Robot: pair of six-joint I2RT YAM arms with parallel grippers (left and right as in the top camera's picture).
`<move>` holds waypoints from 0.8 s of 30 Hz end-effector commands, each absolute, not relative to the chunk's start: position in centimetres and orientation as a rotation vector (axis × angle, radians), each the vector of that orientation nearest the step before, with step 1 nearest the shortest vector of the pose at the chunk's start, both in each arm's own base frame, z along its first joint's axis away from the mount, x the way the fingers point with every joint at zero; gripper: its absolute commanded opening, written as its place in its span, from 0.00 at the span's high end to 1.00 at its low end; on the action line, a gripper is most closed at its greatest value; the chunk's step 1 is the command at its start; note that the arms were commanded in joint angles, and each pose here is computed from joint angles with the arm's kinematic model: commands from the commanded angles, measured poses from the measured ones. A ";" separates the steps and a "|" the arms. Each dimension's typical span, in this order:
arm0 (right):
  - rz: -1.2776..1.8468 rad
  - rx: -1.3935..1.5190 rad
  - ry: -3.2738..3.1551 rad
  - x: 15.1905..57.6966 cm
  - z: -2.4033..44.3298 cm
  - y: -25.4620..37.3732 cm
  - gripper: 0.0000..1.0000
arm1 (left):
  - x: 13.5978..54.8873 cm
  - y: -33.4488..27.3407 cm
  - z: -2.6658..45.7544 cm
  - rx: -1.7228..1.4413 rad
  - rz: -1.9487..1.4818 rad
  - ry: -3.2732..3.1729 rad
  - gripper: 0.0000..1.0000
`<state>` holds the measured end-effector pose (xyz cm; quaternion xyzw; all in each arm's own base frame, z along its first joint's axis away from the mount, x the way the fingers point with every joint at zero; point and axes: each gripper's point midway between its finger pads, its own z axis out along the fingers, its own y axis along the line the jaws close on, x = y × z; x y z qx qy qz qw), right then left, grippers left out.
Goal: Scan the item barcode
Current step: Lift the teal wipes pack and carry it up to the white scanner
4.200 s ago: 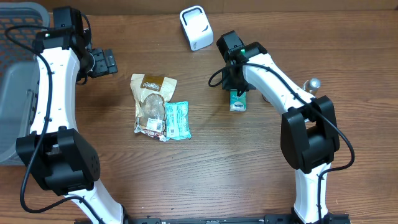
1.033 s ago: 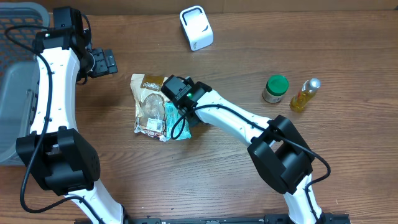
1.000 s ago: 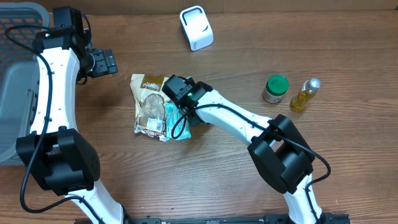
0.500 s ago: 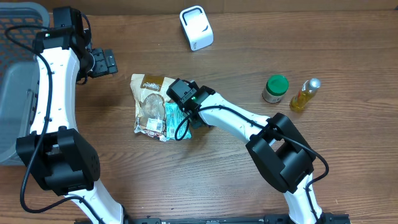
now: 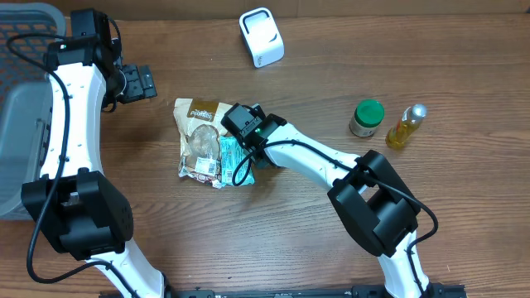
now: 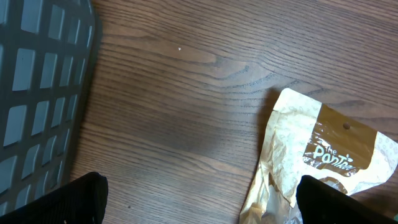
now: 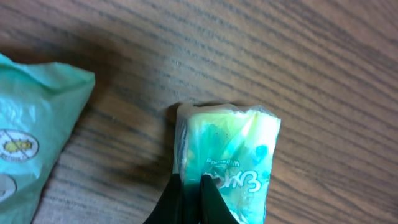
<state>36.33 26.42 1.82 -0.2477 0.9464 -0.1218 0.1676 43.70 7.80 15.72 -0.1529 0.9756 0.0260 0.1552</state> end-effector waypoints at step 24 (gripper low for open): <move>0.844 -0.503 2.857 37.0 9.0 27.7 0.96 | 43.9 7.7 16.5 -0.401 0.089 2.779 0.01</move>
